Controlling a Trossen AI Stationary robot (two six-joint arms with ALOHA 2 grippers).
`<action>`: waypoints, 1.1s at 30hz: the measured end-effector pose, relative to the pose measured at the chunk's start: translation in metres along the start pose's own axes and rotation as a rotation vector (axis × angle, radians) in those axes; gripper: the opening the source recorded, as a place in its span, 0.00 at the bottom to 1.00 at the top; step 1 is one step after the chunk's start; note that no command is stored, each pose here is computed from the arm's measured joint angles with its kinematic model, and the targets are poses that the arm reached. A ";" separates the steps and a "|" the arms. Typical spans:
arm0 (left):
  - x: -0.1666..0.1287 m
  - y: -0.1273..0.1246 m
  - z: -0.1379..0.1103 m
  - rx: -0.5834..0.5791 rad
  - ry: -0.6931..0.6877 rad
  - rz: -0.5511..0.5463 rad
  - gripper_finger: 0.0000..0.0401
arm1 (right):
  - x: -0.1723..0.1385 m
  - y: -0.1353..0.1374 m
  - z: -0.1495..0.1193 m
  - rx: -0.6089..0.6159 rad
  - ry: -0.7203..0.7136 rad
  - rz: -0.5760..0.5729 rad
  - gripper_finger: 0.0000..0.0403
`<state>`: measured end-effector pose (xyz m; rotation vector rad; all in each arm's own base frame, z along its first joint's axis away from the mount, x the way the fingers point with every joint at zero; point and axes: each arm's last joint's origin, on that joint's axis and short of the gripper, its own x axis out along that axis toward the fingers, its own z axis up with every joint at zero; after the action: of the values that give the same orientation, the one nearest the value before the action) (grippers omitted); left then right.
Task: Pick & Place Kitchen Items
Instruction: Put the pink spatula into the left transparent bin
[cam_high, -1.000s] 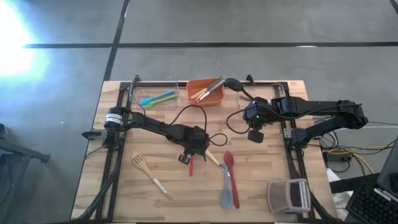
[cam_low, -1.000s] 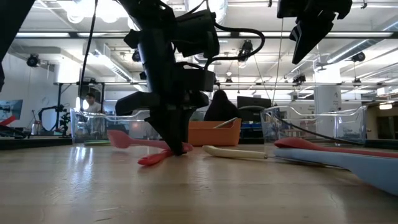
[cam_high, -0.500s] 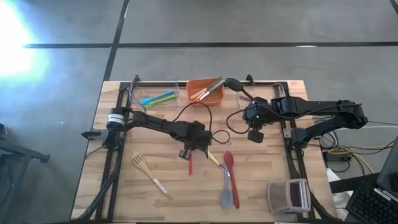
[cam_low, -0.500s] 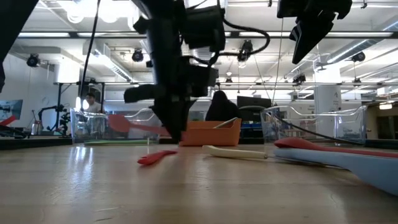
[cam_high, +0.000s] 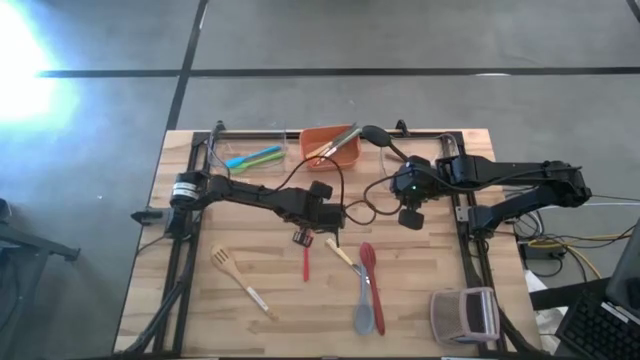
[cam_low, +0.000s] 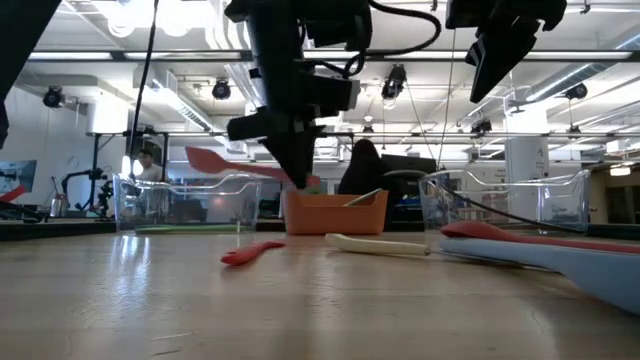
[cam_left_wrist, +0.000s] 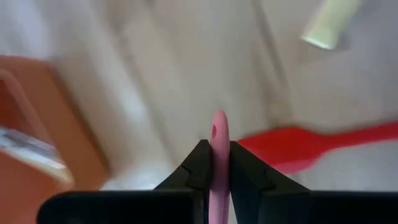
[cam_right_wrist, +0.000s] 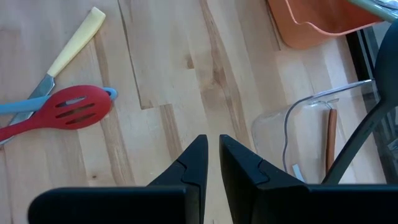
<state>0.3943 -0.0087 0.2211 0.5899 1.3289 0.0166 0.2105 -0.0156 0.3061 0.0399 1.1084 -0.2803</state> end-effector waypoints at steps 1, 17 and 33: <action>-0.003 0.002 0.000 -0.008 -0.002 0.015 0.09 | 0.000 0.000 0.000 0.000 0.000 0.000 0.08; -0.065 0.084 -0.087 -0.260 -0.031 0.131 0.09 | 0.000 0.000 -0.001 -0.001 0.005 0.000 0.08; -0.055 0.160 -0.215 -0.590 -0.128 0.032 0.09 | 0.001 0.000 0.000 -0.010 -0.001 0.000 0.08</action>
<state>0.2339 0.1941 0.3115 0.1067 1.1171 0.3786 0.2107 -0.0156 0.3055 0.0306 1.1083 -0.2743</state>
